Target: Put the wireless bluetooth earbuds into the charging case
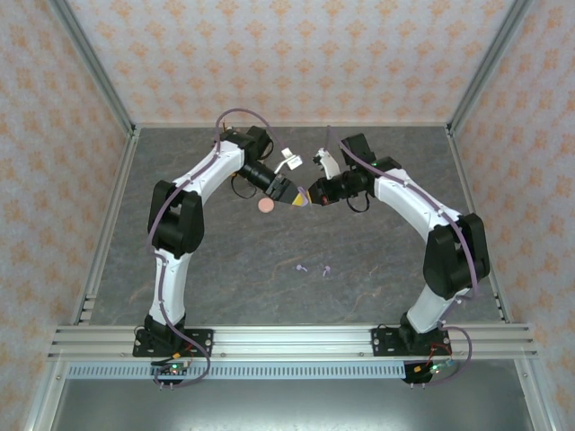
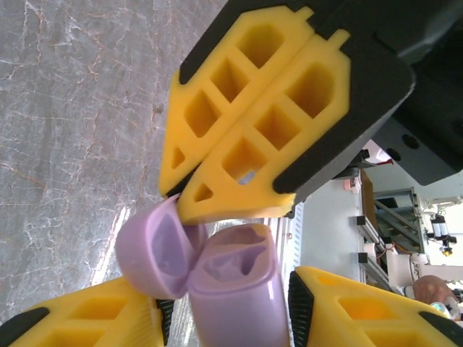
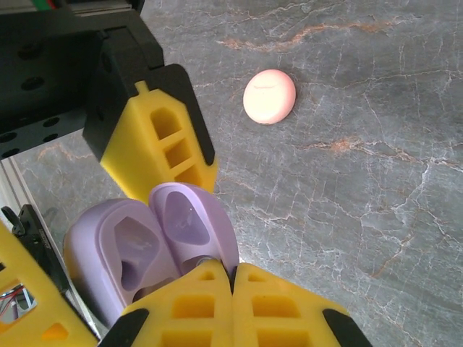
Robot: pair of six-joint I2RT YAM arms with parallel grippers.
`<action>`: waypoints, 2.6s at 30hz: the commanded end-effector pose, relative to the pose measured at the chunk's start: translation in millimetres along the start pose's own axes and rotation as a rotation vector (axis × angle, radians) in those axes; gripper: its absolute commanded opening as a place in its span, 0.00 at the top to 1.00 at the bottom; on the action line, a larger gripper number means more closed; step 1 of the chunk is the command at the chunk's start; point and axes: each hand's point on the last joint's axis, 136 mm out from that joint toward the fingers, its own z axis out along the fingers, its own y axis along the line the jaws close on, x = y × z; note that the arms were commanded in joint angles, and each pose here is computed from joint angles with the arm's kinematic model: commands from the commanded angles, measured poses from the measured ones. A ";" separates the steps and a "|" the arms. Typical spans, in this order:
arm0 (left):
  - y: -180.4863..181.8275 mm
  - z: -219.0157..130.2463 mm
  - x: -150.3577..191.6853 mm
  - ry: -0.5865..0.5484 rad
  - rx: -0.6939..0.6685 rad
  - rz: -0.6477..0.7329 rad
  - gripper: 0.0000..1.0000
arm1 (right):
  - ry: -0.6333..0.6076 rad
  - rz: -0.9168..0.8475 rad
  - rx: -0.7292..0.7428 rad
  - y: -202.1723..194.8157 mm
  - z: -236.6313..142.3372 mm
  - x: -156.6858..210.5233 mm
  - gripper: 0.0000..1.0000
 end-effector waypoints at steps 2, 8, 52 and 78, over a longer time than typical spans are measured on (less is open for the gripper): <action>-13.2 -0.7 -6.7 -0.019 0.055 0.023 0.60 | -0.018 -0.033 0.016 -0.5 -2.4 -10.9 1.00; -14.5 -0.5 -7.5 -0.026 0.067 0.026 0.69 | -0.046 -0.033 0.023 2.3 -7.3 -16.9 1.00; -2.5 -48.9 -49.8 -0.581 -0.848 0.335 1.00 | -0.255 0.469 0.374 -41.3 -86.5 70.8 0.30; -15.7 -130.4 -26.4 -1.168 -1.082 0.426 1.00 | 0.125 0.279 0.475 3.1 44.3 142.9 0.35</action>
